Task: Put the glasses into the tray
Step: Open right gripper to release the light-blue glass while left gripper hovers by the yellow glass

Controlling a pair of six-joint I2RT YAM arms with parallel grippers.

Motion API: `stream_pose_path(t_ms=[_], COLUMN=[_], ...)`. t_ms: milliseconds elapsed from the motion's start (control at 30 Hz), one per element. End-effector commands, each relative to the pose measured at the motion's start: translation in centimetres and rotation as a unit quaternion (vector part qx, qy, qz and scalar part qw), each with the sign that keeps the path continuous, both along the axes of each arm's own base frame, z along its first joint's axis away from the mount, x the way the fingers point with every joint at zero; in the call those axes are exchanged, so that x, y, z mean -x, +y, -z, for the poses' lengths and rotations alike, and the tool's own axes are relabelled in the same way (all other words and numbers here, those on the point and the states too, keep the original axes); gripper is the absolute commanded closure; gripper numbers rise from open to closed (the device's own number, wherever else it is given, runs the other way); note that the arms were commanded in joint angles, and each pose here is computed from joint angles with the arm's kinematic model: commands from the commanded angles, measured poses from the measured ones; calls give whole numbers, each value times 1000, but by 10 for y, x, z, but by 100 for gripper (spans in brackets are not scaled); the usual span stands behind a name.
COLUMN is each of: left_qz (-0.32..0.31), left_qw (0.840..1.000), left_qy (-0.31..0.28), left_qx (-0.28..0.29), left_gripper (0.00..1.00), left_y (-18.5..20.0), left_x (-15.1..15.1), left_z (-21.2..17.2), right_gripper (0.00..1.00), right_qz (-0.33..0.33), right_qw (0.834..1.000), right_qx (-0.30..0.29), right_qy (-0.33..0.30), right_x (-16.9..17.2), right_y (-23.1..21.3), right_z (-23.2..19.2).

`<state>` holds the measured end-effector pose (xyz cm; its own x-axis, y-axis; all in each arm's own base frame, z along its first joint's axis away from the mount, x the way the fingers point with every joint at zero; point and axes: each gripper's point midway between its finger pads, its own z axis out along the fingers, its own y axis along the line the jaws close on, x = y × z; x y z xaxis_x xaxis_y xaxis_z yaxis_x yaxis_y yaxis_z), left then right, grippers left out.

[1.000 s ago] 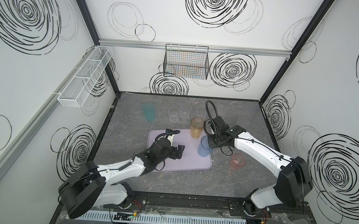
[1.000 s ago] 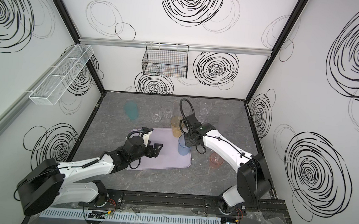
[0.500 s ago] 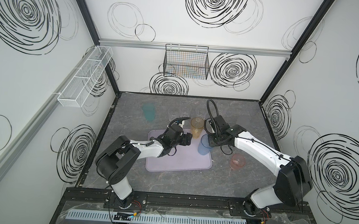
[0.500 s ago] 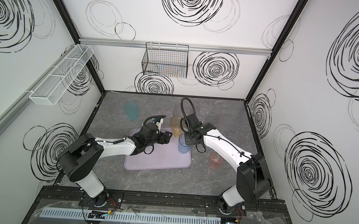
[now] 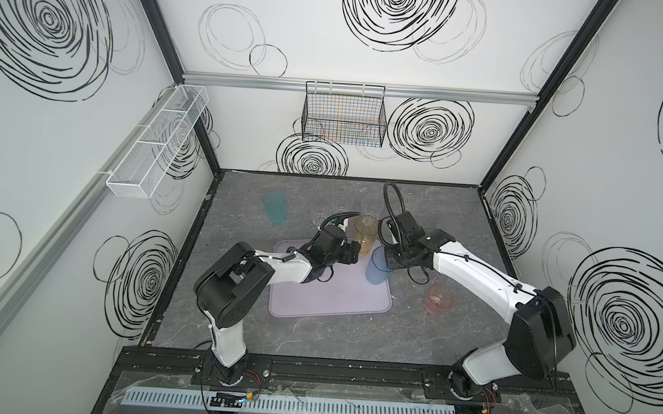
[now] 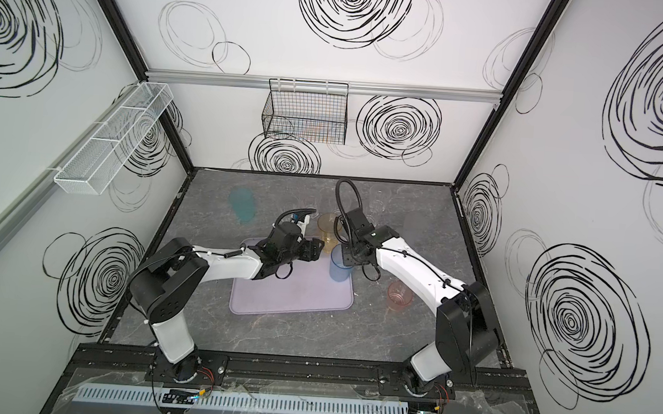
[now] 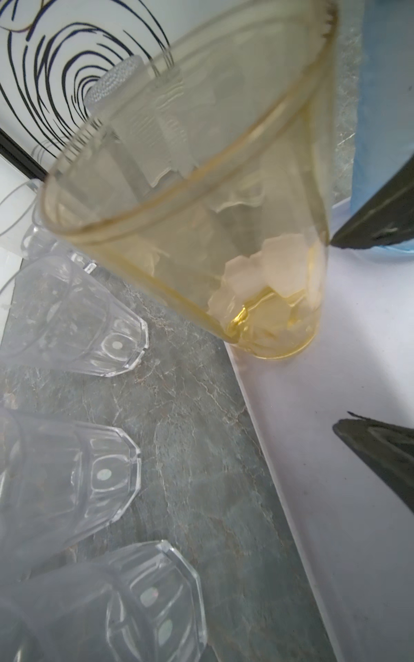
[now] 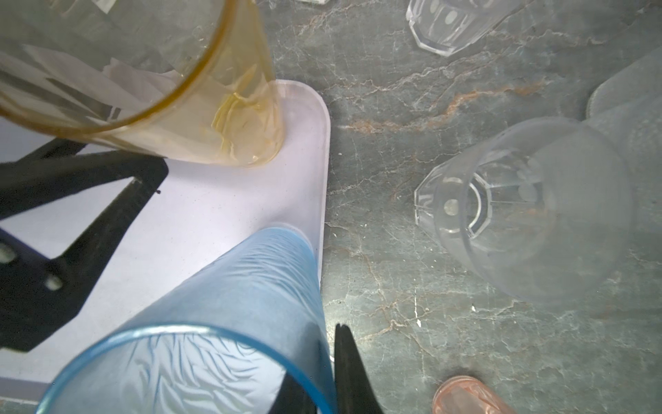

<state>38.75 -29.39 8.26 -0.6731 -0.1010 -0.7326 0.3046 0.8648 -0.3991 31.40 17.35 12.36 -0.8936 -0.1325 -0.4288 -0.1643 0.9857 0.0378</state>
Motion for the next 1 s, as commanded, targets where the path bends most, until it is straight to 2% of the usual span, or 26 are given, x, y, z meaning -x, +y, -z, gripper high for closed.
stream_pose_path(t_ms=[0,233,467,667,867,967], left_qz=[20,36,54,72,87,82], left_qw=[999,999,997,996,995,995], left_qy=[-22,-15,-34,-36,-30,-29], left_qx=[14,10,33,44,49,47], left_gripper=[24,28,40,46,56,58], left_y=[-20,-29,-27,-36,-46,-41], left_x=[-4,1,7,9,9,11], left_z=[-14,-8,-20,-21,-19,-23], right_gripper=[99,100,99,99,94,92], right_qz=[10,10,17,14,20,17], right_qw=[1000,1000,999,999,998,998], right_qx=[16,22,29,43,57,60], right_qy=[-10,-11,-17,-11,-15,-5], right_x=[-11,-14,-16,-20,-30,-32], right_y=[-5,-4,-8,-8,-8,-6], right_z=[-2,-2,-7,-4,-7,-3])
